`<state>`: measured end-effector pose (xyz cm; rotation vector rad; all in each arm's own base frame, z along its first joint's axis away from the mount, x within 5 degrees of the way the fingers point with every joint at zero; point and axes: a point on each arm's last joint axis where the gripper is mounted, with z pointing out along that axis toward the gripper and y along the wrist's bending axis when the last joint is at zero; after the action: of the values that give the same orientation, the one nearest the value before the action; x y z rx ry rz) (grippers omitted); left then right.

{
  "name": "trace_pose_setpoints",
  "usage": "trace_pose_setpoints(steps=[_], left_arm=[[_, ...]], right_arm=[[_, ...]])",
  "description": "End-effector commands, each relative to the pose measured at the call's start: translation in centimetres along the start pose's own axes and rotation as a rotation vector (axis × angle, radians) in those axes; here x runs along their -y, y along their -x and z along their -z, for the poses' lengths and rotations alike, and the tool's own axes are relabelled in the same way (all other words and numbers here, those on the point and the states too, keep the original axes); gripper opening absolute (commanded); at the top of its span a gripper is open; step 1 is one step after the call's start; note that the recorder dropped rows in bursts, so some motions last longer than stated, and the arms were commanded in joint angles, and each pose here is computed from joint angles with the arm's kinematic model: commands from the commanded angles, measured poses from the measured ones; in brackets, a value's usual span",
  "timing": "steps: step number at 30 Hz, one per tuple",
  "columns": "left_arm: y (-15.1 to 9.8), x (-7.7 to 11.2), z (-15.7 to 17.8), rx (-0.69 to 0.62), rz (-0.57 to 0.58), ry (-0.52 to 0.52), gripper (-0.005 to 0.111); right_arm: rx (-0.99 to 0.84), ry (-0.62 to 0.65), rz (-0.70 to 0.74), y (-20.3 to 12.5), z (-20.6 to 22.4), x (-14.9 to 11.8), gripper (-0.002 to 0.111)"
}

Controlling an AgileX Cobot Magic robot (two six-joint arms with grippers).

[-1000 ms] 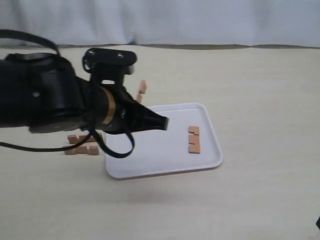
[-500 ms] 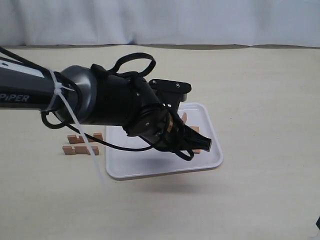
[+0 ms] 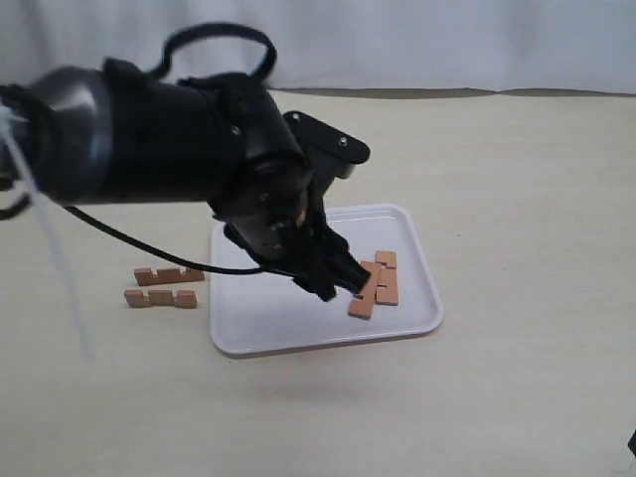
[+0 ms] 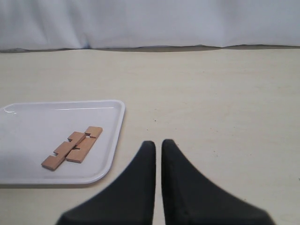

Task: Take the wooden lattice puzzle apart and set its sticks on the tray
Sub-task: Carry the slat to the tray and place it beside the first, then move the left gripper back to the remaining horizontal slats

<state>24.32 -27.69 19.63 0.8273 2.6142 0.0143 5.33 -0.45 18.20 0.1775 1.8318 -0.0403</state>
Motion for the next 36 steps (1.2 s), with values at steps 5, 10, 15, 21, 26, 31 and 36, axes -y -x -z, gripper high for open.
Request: trace_pose_setpoints(steps=[5,10,15,21,26,31,36], left_arm=[[-2.4,-3.5,2.8,-0.189,-0.313,0.093,0.058],[-4.1,-4.3,1.3,-0.239,-0.362,0.081,0.058],[-4.5,-6.5,0.0,-0.229,-0.232,-0.047,0.05],[-5.2,-8.1,-1.2,-0.196,-0.229,-0.092,0.047],[-5.5,-9.2,-1.9,-0.169,-0.223,-0.087,0.047],[-5.4,-9.6,-2.5,-0.152,-0.215,-0.083,0.047],[-5.7,-9.4,-3.9,-0.193,-0.221,-0.09,0.047]], right_arm=[[-0.001,-0.006,-0.003,-0.1,0.0,0.0,0.005],[-0.001,-0.006,-0.003,-0.1,0.0,0.0,0.005],[-0.001,-0.006,-0.003,-0.1,0.0,0.0,0.005],[-0.001,-0.006,-0.003,-0.1,0.0,0.0,0.005],[-0.001,-0.006,-0.003,-0.1,0.0,0.0,0.005],[-0.001,-0.006,-0.003,-0.1,0.0,0.0,0.005],[-0.001,-0.006,-0.003,-0.1,0.0,0.0,0.005]])
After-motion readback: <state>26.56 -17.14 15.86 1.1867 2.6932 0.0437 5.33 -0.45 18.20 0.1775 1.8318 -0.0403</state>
